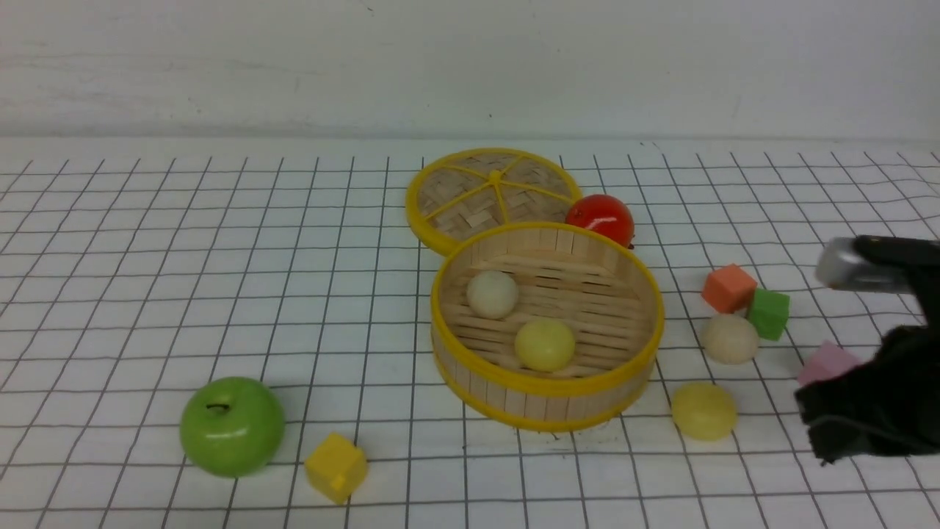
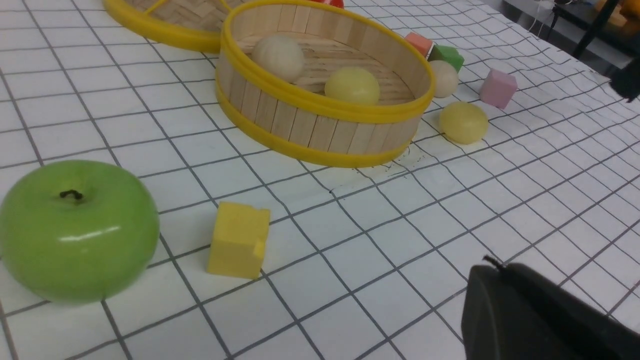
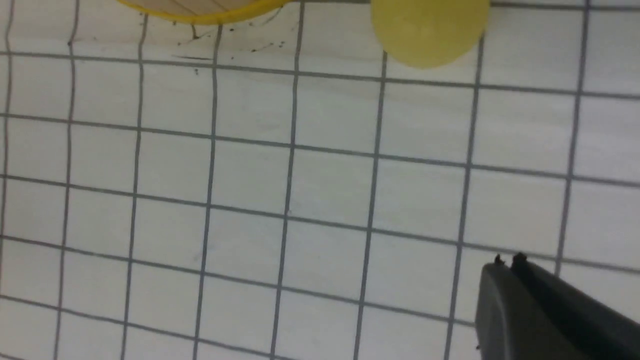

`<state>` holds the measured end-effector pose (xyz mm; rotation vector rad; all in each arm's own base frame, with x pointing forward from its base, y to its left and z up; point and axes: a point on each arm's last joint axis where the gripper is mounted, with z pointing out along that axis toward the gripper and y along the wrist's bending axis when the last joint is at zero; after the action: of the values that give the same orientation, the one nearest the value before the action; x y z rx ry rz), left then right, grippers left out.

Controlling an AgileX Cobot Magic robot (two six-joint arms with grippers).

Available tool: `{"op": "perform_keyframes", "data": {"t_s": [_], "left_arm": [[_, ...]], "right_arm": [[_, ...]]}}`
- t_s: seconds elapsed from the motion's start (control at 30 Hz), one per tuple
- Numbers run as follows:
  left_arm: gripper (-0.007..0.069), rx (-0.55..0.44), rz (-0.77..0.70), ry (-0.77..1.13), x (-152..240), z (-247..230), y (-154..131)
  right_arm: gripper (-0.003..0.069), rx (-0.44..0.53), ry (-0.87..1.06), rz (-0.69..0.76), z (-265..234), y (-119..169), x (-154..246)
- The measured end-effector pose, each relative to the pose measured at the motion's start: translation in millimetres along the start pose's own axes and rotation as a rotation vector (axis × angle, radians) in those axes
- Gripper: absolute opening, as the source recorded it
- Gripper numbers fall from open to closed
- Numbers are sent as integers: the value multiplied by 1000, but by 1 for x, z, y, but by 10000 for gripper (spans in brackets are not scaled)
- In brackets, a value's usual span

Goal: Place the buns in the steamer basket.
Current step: Use the right arm to grab a steamed stuffed bun

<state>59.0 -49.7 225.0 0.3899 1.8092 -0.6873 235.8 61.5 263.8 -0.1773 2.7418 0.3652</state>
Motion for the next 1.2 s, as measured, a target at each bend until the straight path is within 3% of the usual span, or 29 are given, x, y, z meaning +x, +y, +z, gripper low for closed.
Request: {"op": "perform_keyframes", "data": {"t_s": [0.13,0.4,0.53,0.97,1.17,1.2], "left_arm": [[-13,0,0,0,0,0,0],[-13,-2,-1,12,3,0,1],[-13,-4,-1,23,4,0,1],[-8,-5,-1,28,4,0,1],[-2,-5,-1,28,4,0,1],[-1,-5,-1,28,4,0,1]], "right_arm": [[41,39,5,-51,26,14,-30],[257,99,25,-25,69,11,-55],[312,100,-4,-23,81,10,-60],[248,110,-1,-13,114,3,-63],[181,115,2,-19,117,3,-63],[144,118,3,-23,117,2,-63]]}}
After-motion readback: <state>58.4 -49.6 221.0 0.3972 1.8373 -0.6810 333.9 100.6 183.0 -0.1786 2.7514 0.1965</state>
